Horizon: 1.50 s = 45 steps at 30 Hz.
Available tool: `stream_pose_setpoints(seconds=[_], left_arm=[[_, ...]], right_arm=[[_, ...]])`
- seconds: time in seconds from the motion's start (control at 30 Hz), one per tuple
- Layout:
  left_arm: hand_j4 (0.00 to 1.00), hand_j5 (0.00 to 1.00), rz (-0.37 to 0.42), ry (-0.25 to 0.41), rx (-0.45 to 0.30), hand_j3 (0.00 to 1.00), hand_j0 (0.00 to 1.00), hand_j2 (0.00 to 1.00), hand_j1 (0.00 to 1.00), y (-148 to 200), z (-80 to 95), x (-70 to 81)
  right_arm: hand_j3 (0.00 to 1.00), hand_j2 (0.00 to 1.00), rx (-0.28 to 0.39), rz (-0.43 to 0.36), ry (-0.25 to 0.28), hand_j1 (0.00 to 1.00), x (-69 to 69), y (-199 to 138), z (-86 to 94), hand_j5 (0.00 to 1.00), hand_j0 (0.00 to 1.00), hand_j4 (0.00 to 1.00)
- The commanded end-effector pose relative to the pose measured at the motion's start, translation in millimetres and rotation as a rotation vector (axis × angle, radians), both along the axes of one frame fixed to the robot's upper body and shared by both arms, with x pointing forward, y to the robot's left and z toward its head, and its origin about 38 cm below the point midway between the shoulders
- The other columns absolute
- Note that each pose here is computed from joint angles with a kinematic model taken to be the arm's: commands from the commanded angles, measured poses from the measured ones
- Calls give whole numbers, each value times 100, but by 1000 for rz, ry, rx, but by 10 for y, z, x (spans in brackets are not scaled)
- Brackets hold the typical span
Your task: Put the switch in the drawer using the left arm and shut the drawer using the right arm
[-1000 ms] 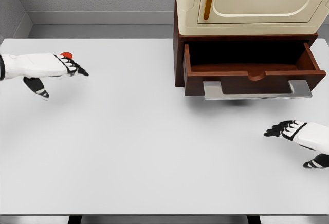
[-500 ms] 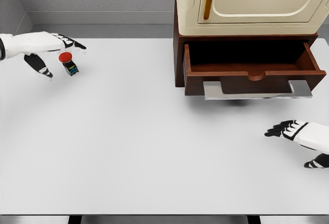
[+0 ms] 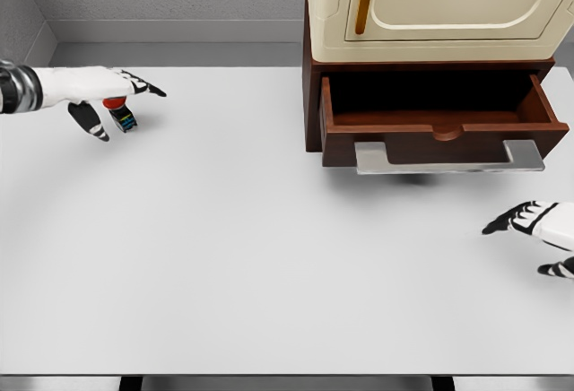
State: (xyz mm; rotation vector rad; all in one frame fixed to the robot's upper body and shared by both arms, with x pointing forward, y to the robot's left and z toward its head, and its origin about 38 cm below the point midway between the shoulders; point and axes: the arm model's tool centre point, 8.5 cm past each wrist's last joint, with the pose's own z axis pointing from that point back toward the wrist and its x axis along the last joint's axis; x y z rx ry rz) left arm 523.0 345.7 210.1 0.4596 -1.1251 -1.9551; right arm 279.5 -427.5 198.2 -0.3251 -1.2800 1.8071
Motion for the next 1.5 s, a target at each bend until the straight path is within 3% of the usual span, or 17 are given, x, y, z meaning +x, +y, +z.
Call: stream_pose_setpoints(seconds=[0.0, 0.1, 0.17, 0.23, 0.33, 0.57, 0.63, 0.83, 1.13, 1.3, 1.47], left_arm=[[100, 100, -1, -2, 16, 100, 100, 100, 100, -12, -8, 8], [100, 100, 22, 19, 19, 100, 100, 100, 100, 41, -86, 17], [100, 100, 24, 20, 24, 100, 100, 100, 100, 32, -83, 38], [100, 100, 21, 15, 54, 100, 100, 100, 100, -41, -92, 76], [100, 100, 69, 25, 47, 100, 100, 100, 100, -14, -104, 133], [100, 100, 173, 25, 60, 100, 100, 100, 100, 123, -147, 191], [100, 100, 229, -11, 49, 100, 100, 100, 100, 129, -130, 244], [98, 98, 223, -24, 43, 98, 98, 98, 98, 59, -165, 264], [76, 76, 199, -5, 78, 76, 76, 76, 76, -14, -266, 250], [75, 75, 210, -3, 80, 75, 75, 75, 75, 26, -260, 256], [73, 73, 210, -5, 80, 73, 73, 73, 73, 26, -252, 259]], right_arm=[[65, 65, 39, -26, -47, 65, 34, -69, 190, 65, 65, 65], [57, 57, 42, -31, -34, 57, 3, -82, 159, 57, 57, 57], [57, 57, 68, -48, -62, 57, 2, -140, 281, 57, 57, 57], [57, 57, 64, -58, -54, 57, -32, -171, 266, 57, 57, 57], [57, 57, 88, -63, -24, 57, -90, -175, 200, 57, 57, 57], [57, 57, 75, -101, -74, 57, -111, -310, 372, 57, 57, 57], [58, 58, 77, -101, -72, 58, -114, -310, 369, 58, 58, 58], [57, 57, 99, -104, -83, 57, -110, -319, 421, 57, 57, 57], [46, 46, 107, -90, -77, 46, -89, -296, 452, 46, 46, 46], [49, 49, 111, -75, -64, 49, -68, -247, 409, 49, 49, 49], [49, 49, 83, -45, -72, 49, 13, -207, 504, 49, 49, 49]])
